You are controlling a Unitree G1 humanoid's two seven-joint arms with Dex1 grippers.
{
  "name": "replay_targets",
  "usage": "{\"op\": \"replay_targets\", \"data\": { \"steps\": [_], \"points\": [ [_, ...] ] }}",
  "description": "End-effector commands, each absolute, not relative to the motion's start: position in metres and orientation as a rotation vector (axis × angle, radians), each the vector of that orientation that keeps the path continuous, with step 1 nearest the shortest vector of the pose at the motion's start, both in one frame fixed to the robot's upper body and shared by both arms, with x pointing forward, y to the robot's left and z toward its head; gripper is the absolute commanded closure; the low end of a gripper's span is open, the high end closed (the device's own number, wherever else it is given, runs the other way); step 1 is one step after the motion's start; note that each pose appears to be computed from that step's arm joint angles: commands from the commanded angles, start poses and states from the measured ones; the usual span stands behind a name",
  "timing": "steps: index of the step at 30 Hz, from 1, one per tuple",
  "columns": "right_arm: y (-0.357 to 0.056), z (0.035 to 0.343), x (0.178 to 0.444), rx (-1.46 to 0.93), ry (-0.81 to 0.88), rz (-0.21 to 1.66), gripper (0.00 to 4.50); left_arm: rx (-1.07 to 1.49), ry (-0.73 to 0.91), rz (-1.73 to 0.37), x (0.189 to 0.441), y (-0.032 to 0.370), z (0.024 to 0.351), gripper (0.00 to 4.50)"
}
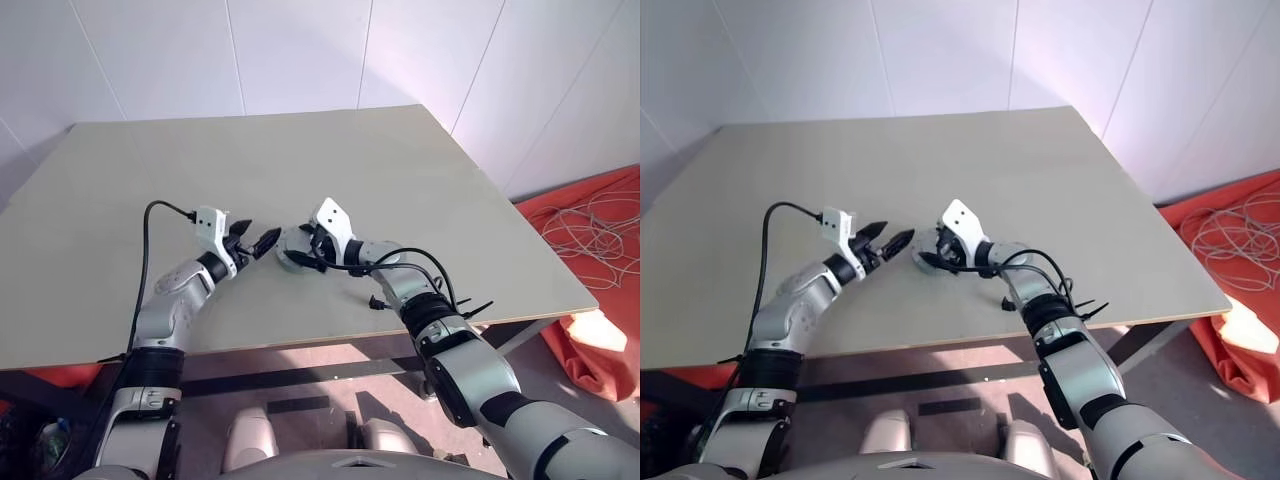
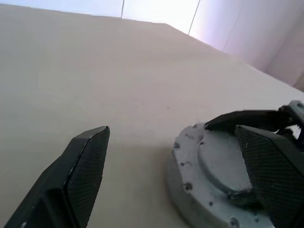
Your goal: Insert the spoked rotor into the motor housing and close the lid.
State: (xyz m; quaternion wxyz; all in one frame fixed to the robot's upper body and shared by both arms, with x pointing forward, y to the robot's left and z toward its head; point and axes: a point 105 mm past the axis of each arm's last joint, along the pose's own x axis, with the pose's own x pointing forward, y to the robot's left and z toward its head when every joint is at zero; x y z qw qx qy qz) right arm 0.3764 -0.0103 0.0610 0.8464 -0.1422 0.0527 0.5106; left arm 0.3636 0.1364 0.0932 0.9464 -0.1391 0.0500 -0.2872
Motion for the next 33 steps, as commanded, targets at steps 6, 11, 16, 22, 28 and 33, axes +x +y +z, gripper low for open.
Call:
{"op": "replay_targets", "data": {
  "steps": [6, 11, 16, 22, 28, 33],
  "points": [
    [-0.026, 0.034, 0.374, -0.354, 0.223, 1.048, 1.38, -0.415, 0.148, -0.649, 0.373, 0.115, 0.107, 2.49],
    [-0.028, 0.035, 0.375, -0.356, 0.218, 1.04, 1.38, -0.448, 0.197, -0.63, 0.378, 0.113, 0.103, 4.21],
    [-0.028, 0.037, 0.376, -0.356, 0.21, 1.033, 1.38, -0.399, 0.316, -0.576, 0.381, 0.113, 0.082, 4.47],
    [-0.028, 0.038, 0.377, -0.36, 0.205, 1.03, 1.38, -0.406, 0.534, -0.635, 0.366, 0.101, 0.064, 4.47],
    [-0.028, 0.041, 0.378, -0.359, 0.204, 1.026, 1.38, -0.423, 0.723, -0.631, 0.355, 0.103, 0.05, 4.47],
    [-0.027, 0.043, 0.379, -0.35, 0.208, 1.027, 1.38, -0.458, 0.743, -0.654, 0.35, 0.104, 0.053, 4.47]
  ]
}}
